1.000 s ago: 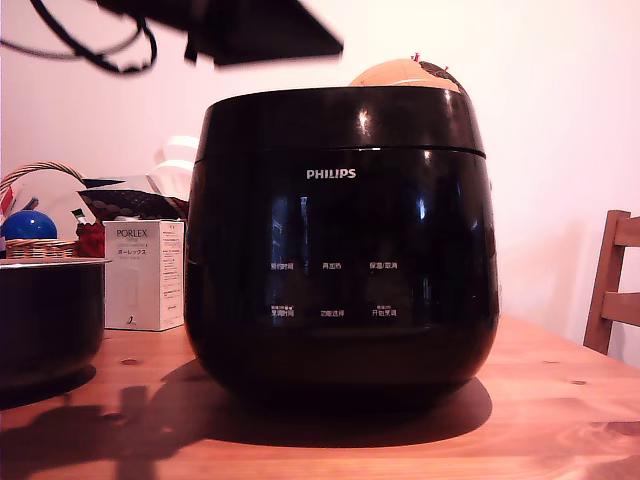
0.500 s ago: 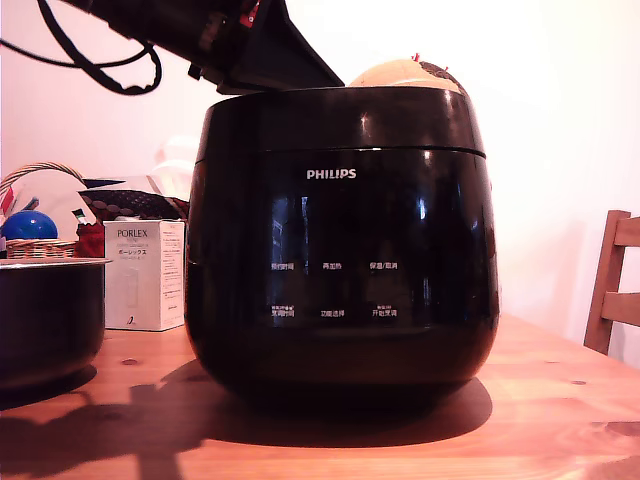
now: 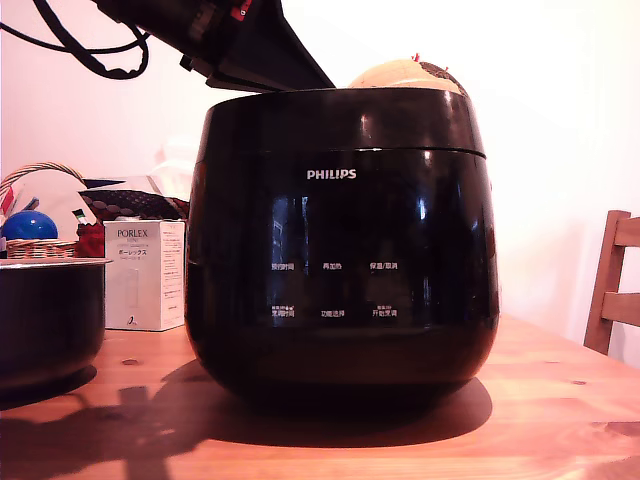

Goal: Open the rice cooker by pressing the large metal button on the top of its lid with medium force

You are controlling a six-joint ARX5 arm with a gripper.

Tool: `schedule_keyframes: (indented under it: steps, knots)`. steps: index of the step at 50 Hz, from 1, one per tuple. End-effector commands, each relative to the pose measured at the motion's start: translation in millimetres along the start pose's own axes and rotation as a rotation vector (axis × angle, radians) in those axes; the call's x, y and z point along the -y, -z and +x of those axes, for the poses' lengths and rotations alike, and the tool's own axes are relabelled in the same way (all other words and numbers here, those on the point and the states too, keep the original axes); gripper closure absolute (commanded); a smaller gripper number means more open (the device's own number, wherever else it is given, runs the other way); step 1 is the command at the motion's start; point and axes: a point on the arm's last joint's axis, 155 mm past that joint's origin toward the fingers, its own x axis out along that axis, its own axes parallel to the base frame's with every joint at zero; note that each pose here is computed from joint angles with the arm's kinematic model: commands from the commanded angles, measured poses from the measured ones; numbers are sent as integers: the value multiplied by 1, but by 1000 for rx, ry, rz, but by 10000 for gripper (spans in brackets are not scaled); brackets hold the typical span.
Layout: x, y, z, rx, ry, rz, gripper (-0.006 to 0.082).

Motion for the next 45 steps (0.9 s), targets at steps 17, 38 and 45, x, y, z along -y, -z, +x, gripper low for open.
schedule_keyframes:
  steps: [17, 38, 45]
  knots:
    - [17, 90, 28, -253, 55, -72, 786]
    - [12, 93, 30, -279, 17, -56, 786]
    - [6, 69, 31, -219, -10, -49, 786]
